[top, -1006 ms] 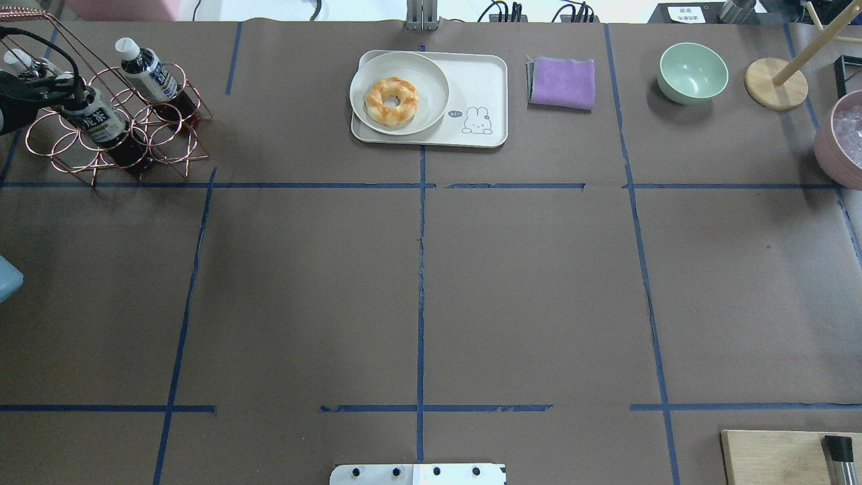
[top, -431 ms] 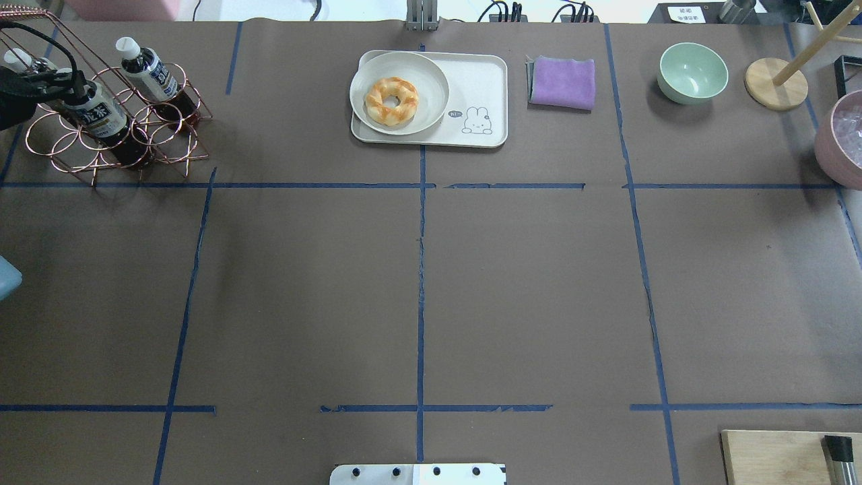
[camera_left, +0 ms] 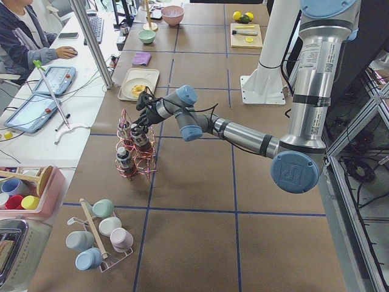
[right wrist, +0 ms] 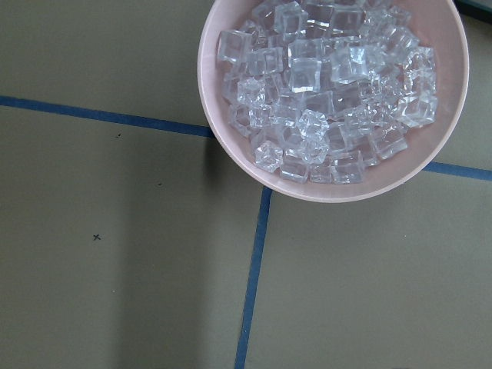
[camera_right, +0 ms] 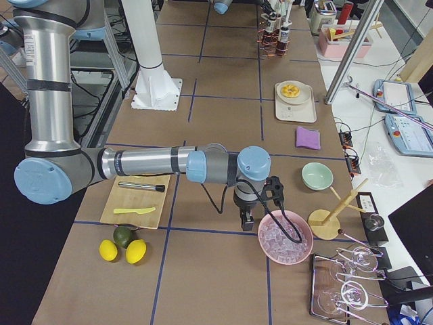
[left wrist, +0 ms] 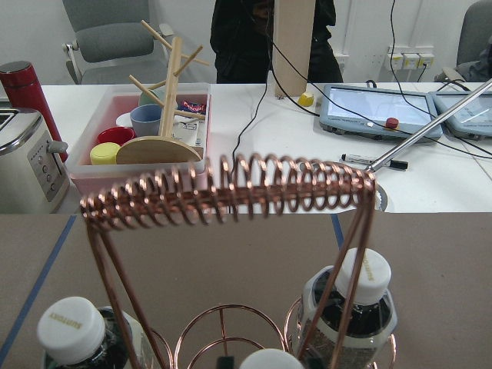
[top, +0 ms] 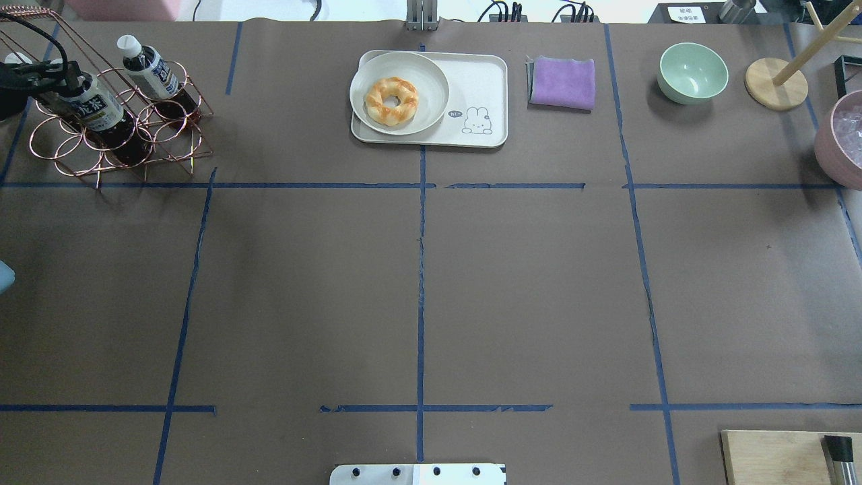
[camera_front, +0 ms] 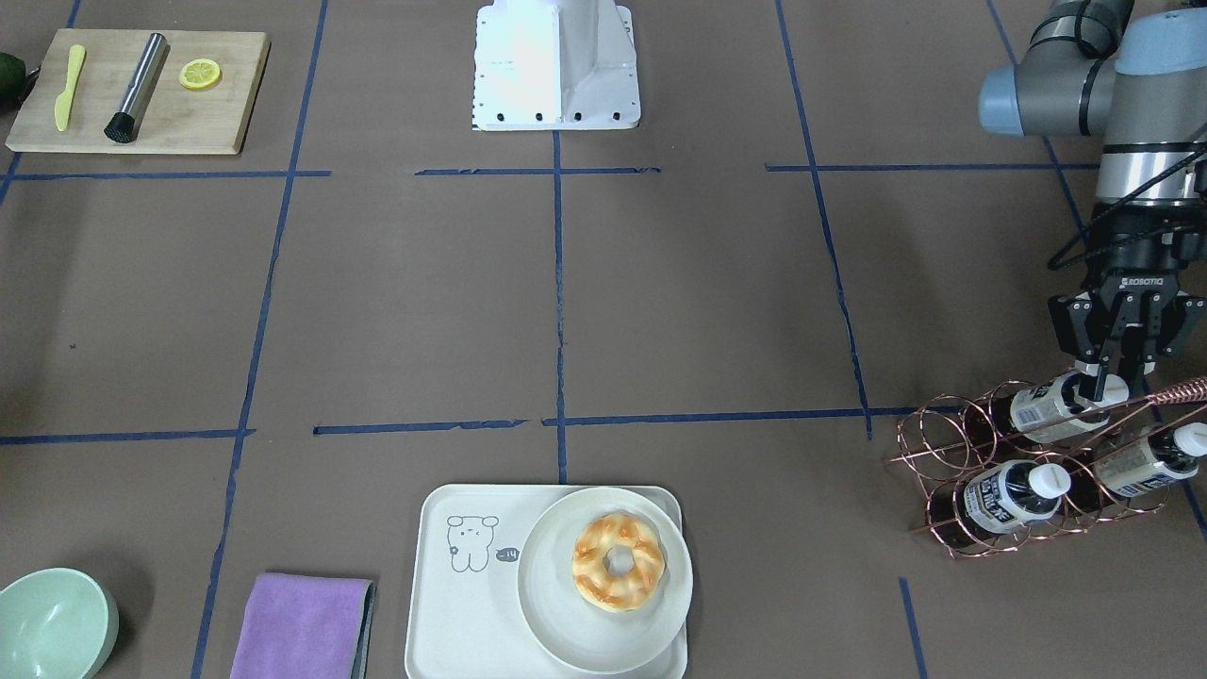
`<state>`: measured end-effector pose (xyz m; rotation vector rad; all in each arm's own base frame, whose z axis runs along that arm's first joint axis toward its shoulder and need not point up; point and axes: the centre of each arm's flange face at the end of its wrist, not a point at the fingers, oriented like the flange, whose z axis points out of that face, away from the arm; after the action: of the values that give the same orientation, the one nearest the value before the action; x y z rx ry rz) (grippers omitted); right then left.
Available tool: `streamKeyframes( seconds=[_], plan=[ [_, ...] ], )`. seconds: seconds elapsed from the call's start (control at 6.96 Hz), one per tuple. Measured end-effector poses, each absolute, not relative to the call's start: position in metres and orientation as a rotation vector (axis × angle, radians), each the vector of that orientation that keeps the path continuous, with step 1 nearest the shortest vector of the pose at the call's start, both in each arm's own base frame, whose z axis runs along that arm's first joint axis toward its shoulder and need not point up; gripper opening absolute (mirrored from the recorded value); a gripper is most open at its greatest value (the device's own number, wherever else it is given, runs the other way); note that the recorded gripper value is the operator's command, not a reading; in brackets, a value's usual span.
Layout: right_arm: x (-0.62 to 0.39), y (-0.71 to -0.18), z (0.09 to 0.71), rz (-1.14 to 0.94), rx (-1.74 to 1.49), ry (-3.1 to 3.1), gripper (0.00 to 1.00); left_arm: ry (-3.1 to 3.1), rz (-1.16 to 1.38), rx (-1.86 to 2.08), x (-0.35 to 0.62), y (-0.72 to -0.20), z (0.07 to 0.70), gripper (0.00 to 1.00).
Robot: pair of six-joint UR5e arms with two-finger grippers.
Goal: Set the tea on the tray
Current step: 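Close the left gripper around the dark tea bottle in the rack, then lift the tea bottle up out of the rack with the left gripper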
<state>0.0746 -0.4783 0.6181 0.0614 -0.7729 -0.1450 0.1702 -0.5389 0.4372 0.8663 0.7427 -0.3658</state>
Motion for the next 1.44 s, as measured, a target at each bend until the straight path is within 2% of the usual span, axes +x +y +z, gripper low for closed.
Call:
streamKeyframes(
  seconds=[0.57,1.01,1.44],
  plan=[
    [0.075,-0.478,0.619,-0.145,0.059,-0.773,1.0,0.763,-0.385,0.906,0.139,-0.532,0.414,0.0],
    [0.075,-0.478,0.62,-0.144,0.058,-0.773,1.0,0.844,-0.367,0.846,0.082,-0.495,0.409,0.0],
    [0.075,-0.478,0.62,-0.143,0.058,-0.773,1.0,0.857,-0.389,0.836,0.046,-0.462,0.361,0.0]
  ],
)
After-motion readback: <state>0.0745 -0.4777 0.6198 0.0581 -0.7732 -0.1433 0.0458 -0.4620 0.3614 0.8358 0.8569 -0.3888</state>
